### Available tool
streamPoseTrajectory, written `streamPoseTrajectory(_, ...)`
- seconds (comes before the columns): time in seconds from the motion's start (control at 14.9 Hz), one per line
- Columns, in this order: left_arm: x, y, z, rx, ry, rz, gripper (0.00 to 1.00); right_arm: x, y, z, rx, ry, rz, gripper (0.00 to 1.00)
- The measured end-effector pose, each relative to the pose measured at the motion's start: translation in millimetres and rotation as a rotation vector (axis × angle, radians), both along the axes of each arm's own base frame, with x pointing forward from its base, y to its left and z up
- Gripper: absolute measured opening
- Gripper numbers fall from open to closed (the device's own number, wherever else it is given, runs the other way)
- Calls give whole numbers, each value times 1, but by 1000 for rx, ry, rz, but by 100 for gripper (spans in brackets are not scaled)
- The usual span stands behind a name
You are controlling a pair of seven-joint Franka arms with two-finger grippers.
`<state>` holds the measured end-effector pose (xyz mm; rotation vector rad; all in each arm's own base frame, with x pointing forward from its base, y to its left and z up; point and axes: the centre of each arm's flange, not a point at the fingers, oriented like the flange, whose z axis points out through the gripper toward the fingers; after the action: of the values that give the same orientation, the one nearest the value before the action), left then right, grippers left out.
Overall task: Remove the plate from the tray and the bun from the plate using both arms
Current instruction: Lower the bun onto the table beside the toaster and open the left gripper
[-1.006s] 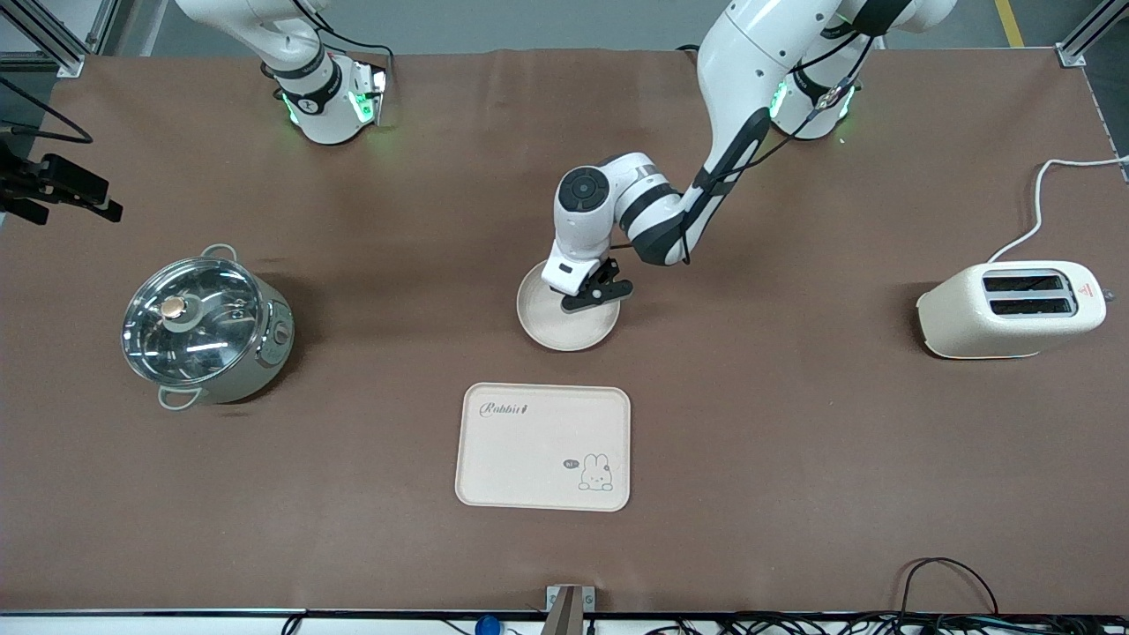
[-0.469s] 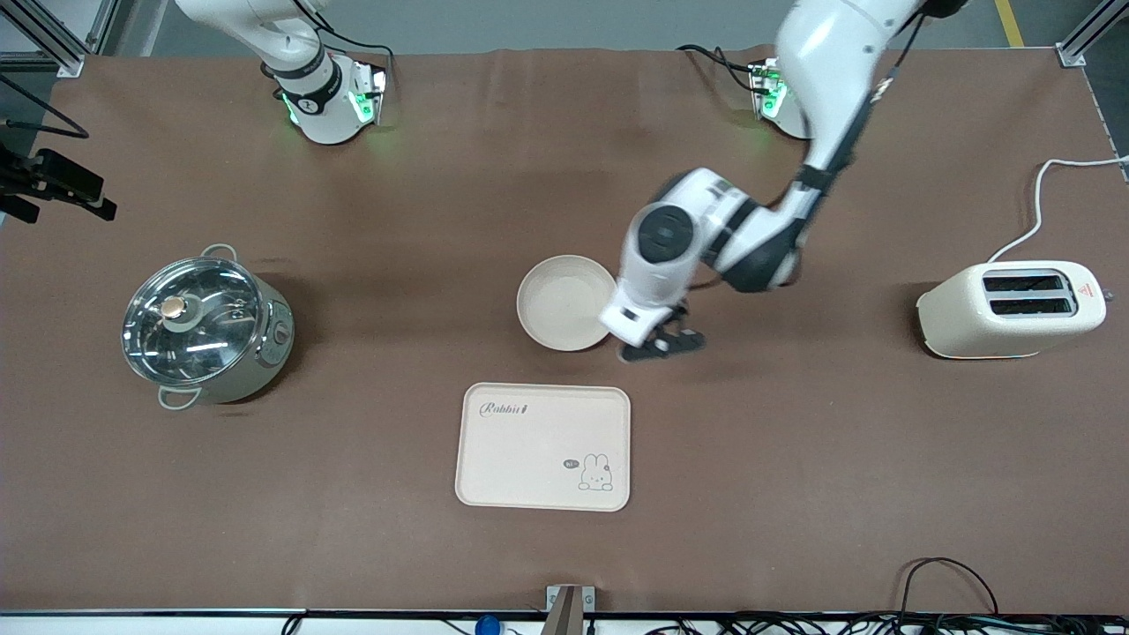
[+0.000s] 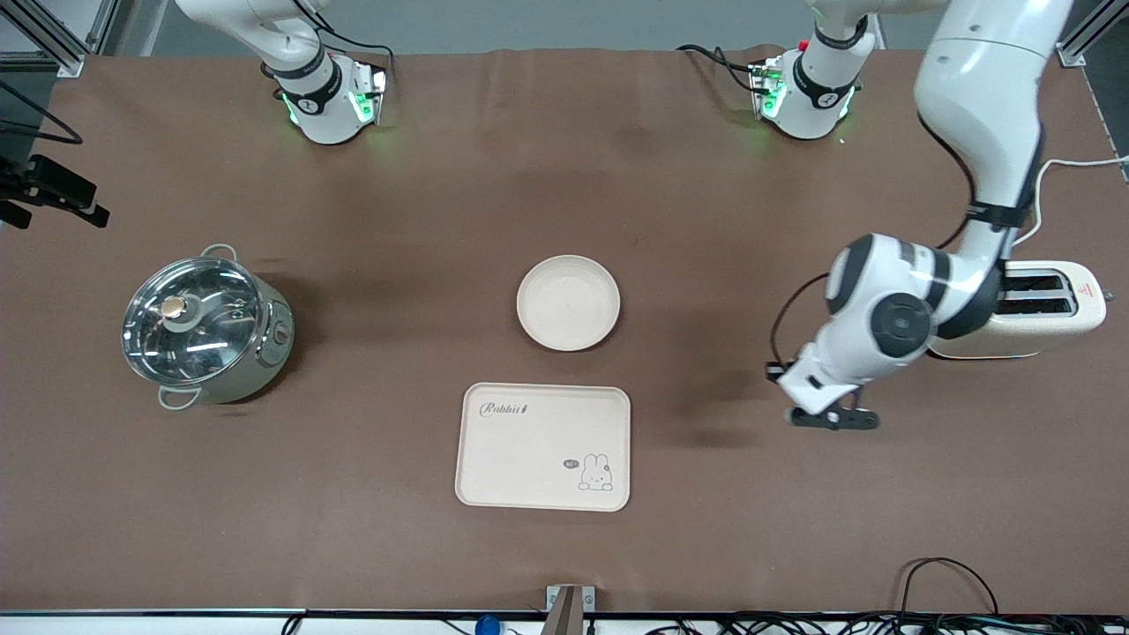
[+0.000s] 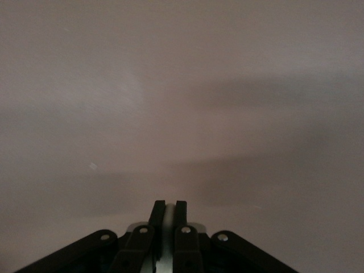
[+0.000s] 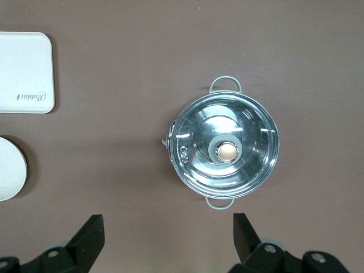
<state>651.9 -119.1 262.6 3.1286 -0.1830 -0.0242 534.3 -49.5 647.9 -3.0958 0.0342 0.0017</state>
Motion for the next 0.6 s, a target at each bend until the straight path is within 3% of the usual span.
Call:
streamPoseTrajectory(0.34,-4,43,-64,-38,-10,-30,52,0,-4,0,0,-4,-8,100)
streamPoseTrajectory(0.6,4,37,-54,-46,-41,-35,90,0,-10,0,0,-6,-19,100)
